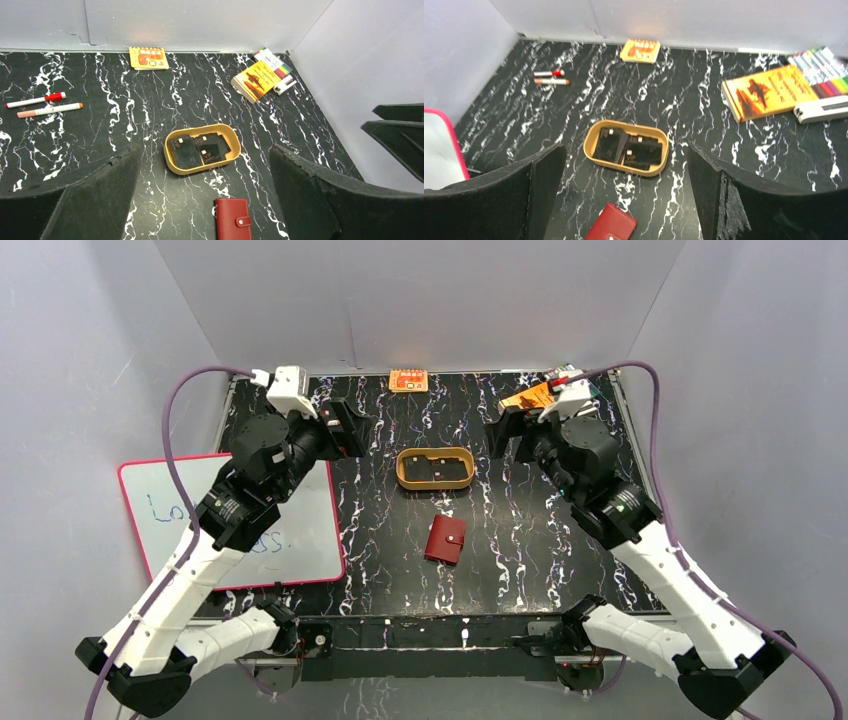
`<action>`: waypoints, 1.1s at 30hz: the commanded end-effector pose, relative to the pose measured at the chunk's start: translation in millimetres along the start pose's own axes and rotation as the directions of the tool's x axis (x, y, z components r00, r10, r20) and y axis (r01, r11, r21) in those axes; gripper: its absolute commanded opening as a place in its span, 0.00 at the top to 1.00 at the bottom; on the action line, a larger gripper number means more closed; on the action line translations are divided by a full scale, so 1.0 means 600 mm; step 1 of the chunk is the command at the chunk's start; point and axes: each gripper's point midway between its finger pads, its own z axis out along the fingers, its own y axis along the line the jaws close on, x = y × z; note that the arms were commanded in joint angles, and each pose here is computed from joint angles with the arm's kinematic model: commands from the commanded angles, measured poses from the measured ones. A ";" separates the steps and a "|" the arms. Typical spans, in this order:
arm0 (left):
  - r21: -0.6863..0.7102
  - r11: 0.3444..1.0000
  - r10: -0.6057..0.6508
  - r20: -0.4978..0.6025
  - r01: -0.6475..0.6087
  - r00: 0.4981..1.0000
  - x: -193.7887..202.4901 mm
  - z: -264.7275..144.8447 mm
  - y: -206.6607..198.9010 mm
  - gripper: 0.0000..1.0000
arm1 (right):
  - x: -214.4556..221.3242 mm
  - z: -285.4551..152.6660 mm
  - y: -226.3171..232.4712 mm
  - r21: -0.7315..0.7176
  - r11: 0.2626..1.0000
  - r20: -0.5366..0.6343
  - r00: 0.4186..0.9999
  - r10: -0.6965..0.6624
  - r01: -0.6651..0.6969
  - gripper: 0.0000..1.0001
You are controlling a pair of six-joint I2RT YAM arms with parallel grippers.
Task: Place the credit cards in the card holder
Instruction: Open the card holder at the center of the board.
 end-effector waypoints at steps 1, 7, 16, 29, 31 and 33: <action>0.053 0.999 -0.008 0.065 0.005 0.998 -0.011 -0.012 -0.009 0.04 | 0.034 0.013 0.002 0.013 1.000 -0.094 0.995 0.019 -0.018 0.01; 0.062 0.998 -0.028 -0.063 0.032 0.998 0.037 -0.005 -0.014 0.04 | 0.114 0.039 0.002 0.025 0.996 -0.177 0.980 0.088 -0.085 0.04; 0.176 0.982 -0.044 -0.153 0.071 0.987 0.097 -0.028 -0.034 0.04 | 0.252 0.085 0.005 0.073 0.974 -0.347 0.911 0.224 -0.212 0.11; 0.339 0.912 -0.088 -0.383 0.228 0.920 0.183 -0.035 -0.097 0.07 | 0.445 -0.004 0.038 0.036 0.969 -0.668 0.715 0.206 -0.246 0.24; 0.359 0.887 -0.112 -0.444 0.291 0.889 0.206 -0.035 -0.116 0.08 | 0.466 -0.019 0.041 0.050 0.967 -0.696 0.686 0.214 -0.250 0.25; 0.370 0.871 -0.109 -0.497 0.324 0.861 0.241 -0.035 -0.138 0.09 | 0.484 -0.028 0.039 0.068 0.965 -0.712 0.665 0.224 -0.253 0.26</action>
